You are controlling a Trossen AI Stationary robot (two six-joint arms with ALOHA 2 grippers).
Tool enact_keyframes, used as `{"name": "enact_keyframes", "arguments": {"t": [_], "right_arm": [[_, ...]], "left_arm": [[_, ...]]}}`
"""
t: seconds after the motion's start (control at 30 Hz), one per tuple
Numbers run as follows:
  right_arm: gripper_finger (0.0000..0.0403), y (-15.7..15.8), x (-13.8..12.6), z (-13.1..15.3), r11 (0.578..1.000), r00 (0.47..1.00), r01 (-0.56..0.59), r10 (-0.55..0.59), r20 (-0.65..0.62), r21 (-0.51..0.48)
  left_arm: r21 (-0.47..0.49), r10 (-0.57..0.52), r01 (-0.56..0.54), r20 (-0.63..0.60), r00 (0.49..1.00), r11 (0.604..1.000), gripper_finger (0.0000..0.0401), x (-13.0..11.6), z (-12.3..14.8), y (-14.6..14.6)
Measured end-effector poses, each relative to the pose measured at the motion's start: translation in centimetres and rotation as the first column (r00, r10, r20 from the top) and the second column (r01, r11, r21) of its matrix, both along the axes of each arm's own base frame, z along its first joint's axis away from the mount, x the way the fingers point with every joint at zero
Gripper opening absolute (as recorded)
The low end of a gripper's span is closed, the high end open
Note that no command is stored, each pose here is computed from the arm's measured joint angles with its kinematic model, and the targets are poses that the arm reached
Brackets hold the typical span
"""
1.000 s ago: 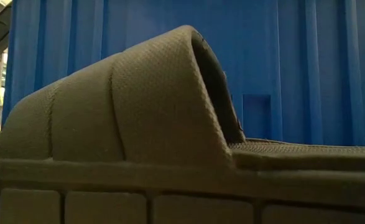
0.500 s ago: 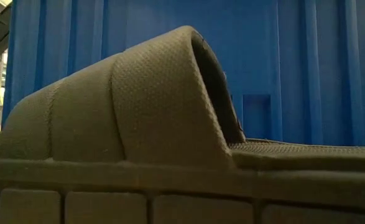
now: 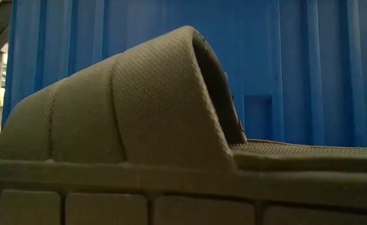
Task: Pick and place slides into bin
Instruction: Put the black slipper into the blue bin
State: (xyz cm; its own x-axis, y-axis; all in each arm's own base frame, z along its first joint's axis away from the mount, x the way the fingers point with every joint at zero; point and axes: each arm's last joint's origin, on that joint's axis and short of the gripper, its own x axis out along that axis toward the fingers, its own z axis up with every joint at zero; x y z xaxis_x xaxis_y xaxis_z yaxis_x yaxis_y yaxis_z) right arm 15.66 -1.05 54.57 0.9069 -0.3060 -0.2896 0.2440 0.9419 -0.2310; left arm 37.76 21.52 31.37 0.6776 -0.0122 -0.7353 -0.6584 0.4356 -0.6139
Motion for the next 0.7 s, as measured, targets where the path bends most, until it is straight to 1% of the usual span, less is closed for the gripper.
{"name": "enact_keyframes", "arguments": {"t": [0.1, 0.23, 0.3, 0.37, 0.43, 0.5, 0.6, 0.7], "right_arm": [[0.0195, -1.4, 2.0, -1.1, 0.993, 0.998, 0.005, 0.002, -0.056, 0.120], [0.0195, -4.1, 3.2, -2.7, 0.967, 0.980, 0.133, -0.096, -0.175, 0.219], [0.0195, -5.5, 4.0, -3.5, 0.943, 0.969, 0.173, -0.112, -0.220, 0.285], [0.0195, -6.8, 4.7, -4.1, 0.914, 0.965, 0.196, -0.115, -0.235, 0.354], [0.0195, -8.2, 5.8, -4.9, 0.876, 0.960, 0.213, -0.106, -0.258, 0.434], [0.0195, -9.5, 7.5, -6.4, 0.836, 0.943, 0.240, -0.081, -0.322, 0.494], [0.0195, -11.0, 10.9, -9.4, 0.804, 0.899, 0.277, -0.024, -0.437, 0.526], [0.0195, -12.2, 14.0, -12.4, 0.796, 0.845, 0.322, 0.004, -0.535, 0.513]], "left_arm": [[0.101, -0.048, 0.054, -0.063, 0.997, 0.993, 0.0090, -1.4, 3.3, -1.2], [0.243, -0.032, 0.061, -0.122, 0.992, 0.968, 0.0090, -4.4, 8.6, -2.7], [0.303, -0.006, 0.044, -0.127, 0.992, 0.952, 0.0090, -6.0, 10.8, -3.5], [0.362, 0.028, 0.018, -0.120, 0.992, 0.932, 0.0090, -7.7, 13.0, -4.2], [0.422, 0.063, -0.023, -0.081, 0.995, 0.906, 0.0090, -9.5, 15.2, -5.1], [0.466, 0.086, -0.063, -0.028, 0.996, 0.882, 0.0090, -11.4, 17.3, -6.1], [0.501, 0.080, -0.091, 0.043, 0.996, 0.860, 0.0090, -13.5, 19.3, -7.7], [0.538, 0.082, -0.102, 0.062, 0.995, 0.837, 0.0090, -14.9, 20.3, -9.2]]}}
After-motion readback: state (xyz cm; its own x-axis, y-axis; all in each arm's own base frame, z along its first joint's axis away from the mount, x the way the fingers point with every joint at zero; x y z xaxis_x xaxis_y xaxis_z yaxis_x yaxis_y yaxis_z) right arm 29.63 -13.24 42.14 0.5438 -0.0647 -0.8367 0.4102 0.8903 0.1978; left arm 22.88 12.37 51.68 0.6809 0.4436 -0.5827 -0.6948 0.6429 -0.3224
